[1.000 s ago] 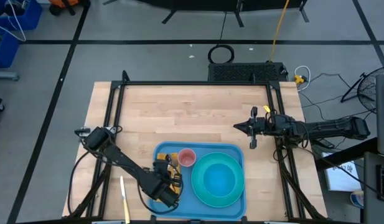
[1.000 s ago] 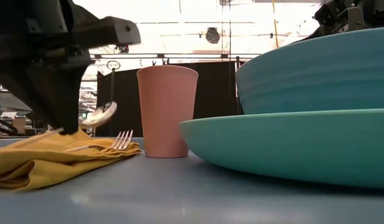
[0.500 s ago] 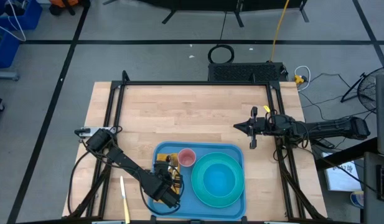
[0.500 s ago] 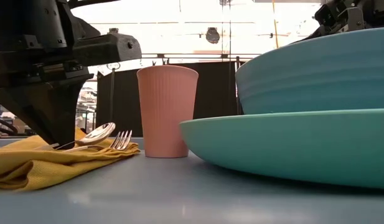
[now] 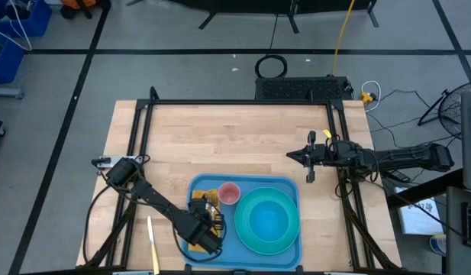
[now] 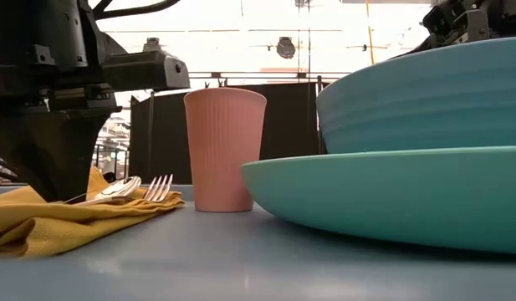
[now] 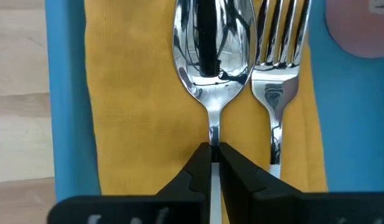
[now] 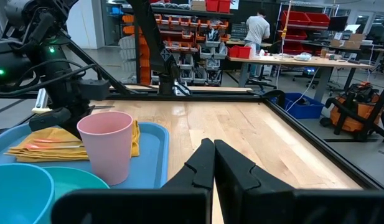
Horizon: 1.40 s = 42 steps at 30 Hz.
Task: Set up tray
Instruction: Put the orange spoon on the yellow napkin, then put the yellow knife on the yellow napkin
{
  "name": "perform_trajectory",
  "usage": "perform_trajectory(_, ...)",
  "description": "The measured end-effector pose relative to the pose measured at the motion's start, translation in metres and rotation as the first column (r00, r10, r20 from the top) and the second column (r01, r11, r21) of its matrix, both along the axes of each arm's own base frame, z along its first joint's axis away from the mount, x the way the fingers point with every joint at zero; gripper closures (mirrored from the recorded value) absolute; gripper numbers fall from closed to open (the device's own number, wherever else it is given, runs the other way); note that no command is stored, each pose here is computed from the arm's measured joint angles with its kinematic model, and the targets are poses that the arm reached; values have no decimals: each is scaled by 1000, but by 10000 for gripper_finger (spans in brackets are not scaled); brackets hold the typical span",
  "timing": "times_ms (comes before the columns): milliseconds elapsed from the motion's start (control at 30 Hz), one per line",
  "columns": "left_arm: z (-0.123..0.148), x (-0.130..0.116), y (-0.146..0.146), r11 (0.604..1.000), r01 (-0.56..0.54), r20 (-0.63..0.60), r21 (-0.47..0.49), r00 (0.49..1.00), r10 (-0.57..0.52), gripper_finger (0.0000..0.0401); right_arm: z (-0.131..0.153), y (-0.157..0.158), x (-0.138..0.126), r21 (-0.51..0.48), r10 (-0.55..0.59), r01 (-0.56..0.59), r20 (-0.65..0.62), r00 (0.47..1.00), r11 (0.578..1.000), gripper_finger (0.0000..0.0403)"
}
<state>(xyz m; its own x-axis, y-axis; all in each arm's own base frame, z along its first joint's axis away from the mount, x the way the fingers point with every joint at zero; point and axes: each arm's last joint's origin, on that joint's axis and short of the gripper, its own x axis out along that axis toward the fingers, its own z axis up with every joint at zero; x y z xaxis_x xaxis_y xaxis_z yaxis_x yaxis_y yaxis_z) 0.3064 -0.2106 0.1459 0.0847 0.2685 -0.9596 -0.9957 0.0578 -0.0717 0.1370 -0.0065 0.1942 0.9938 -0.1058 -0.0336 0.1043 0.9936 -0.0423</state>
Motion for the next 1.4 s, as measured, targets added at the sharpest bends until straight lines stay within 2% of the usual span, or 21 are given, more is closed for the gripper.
perform_trajectory(100,0,2,-1,1000,4,18,-9,1000,-4,375,0,0,0,-5,0,0,-1,1000,1000,403)
perform_trajectory(333,0,4,0,999,40,46,37,998,-42,392,0,0,0,-16,1,-1,-2,1000,1000,403)
perform_trajectory(633,1,2,3,997,61,5,50,998,-61,280,0,0,0,-12,1,-1,-2,1000,1000,403)
perform_trajectory(867,29,-5,6,986,160,-11,-52,987,-161,236,0,0,0,1,1,-1,-1,1000,1000,403)
perform_trajectory(967,51,-14,3,974,188,14,-126,982,-188,235,0,0,0,2,1,-1,-3,1000,1000,403)
perform_trajectory(1067,65,-32,-10,964,151,-6,-218,988,-156,242,-1,0,0,1,1,-1,-12,1000,1000,403)
perform_trajectory(1233,65,-69,-42,963,83,-81,-255,991,-106,251,-2,0,0,2,1,-1,-22,1000,1000,403)
perform_trajectory(1400,54,-83,-68,940,112,-95,-321,984,-150,237,-4,0,0,3,0,0,-41,999,1000,403)
